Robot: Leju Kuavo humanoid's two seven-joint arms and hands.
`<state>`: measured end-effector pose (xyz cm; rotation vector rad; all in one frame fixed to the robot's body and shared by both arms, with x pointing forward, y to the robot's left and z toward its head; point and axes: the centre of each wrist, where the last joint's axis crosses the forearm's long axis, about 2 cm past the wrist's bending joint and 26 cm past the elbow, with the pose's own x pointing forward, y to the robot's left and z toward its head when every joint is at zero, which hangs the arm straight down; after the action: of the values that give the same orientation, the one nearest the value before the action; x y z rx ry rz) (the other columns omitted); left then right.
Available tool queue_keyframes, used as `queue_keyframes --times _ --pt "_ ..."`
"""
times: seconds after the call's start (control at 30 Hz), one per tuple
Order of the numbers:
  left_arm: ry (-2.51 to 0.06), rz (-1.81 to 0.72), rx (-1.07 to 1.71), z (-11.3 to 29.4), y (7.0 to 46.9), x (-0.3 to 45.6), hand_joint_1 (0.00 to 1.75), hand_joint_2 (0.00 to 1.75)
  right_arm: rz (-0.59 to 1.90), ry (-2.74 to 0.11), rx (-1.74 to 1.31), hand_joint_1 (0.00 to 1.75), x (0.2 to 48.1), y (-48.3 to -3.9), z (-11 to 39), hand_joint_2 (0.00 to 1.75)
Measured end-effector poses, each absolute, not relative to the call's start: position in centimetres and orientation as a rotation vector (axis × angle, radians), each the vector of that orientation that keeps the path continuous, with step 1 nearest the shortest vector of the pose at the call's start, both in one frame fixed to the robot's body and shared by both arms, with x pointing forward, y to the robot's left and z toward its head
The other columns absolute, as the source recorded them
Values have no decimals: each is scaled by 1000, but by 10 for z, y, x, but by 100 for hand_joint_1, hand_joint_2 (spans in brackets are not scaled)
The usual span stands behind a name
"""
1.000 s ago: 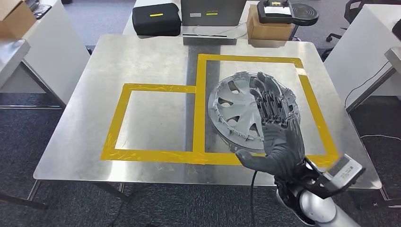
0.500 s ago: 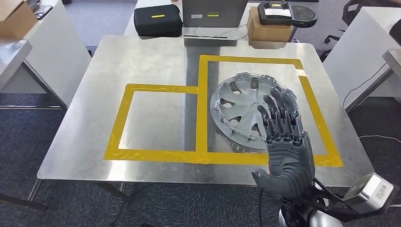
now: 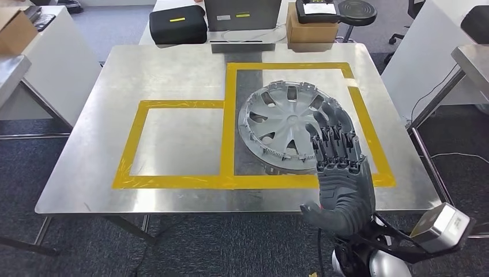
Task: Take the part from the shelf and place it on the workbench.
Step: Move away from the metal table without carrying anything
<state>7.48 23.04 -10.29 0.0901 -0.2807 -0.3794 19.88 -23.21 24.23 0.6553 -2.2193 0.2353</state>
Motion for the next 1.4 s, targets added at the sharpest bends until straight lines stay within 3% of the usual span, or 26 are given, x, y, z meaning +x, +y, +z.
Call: queue_keyframes --times 1.13,1.27,1.4 --pt "-272 -361 85 -103 228 75 0 0 149 -2247 687 0 198 -233 249 175" --pt "-274 -359 83 -102 227 76 0 0 139 -2251 712 0 196 -234 252 0" --pt "-262 -356 74 -102 227 75 0 0 123 -2210 790 0 196 -231 249 0"
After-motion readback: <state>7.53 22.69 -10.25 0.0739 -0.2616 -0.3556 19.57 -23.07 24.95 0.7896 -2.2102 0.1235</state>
